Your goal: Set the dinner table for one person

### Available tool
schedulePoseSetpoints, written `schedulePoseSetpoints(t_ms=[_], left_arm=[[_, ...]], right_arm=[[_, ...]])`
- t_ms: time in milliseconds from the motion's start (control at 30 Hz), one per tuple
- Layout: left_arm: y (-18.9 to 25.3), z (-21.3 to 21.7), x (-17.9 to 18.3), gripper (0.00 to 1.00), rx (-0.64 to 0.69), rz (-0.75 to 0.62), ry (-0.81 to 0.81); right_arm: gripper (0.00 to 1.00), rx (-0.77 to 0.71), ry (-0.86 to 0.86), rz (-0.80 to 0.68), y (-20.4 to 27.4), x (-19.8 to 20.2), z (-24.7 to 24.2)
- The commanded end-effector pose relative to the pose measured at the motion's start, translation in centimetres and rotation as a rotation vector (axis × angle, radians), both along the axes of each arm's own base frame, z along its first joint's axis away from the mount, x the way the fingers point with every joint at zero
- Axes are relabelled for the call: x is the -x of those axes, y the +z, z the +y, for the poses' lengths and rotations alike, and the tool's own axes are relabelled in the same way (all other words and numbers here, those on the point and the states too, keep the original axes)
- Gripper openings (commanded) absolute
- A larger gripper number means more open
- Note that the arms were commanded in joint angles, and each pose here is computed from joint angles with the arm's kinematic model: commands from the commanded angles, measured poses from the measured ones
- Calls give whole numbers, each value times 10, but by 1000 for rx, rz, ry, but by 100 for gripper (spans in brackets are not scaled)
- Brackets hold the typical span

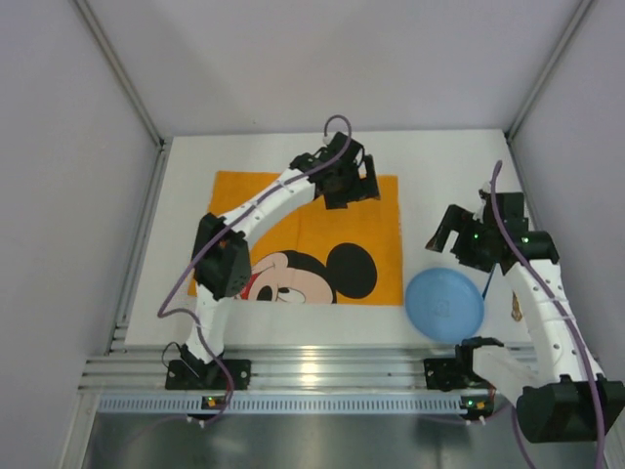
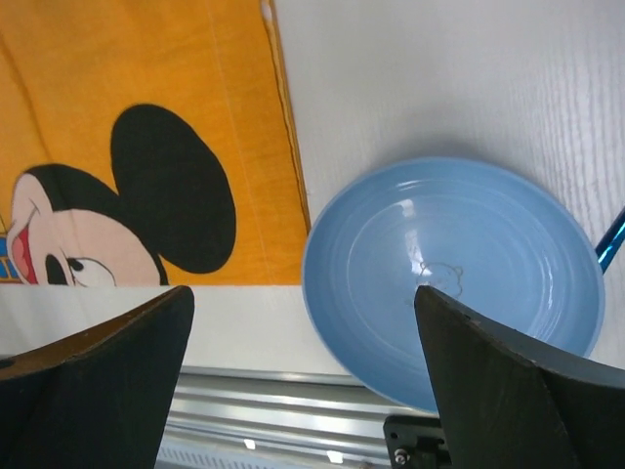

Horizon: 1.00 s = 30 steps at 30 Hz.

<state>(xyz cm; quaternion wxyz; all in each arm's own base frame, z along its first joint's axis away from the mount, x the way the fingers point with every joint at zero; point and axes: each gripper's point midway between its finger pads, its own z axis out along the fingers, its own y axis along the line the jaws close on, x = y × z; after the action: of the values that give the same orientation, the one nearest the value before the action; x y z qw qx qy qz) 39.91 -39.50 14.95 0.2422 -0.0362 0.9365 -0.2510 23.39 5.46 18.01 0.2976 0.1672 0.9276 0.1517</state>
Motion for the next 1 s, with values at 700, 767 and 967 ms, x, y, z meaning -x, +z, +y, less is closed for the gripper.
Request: schedulePoseSetpoints(t_ms=[700, 767, 967], left_arm=[[-69, 252, 140, 98, -247, 88, 284], [-81, 252, 149, 98, -242, 123, 281], [-120, 247, 167, 98, -236, 222, 241]], right_arm=[[100, 191, 168, 413, -122, -28, 31], [99, 217, 174, 417, -126, -32, 34], [87, 287, 198, 454, -142, -43, 35]])
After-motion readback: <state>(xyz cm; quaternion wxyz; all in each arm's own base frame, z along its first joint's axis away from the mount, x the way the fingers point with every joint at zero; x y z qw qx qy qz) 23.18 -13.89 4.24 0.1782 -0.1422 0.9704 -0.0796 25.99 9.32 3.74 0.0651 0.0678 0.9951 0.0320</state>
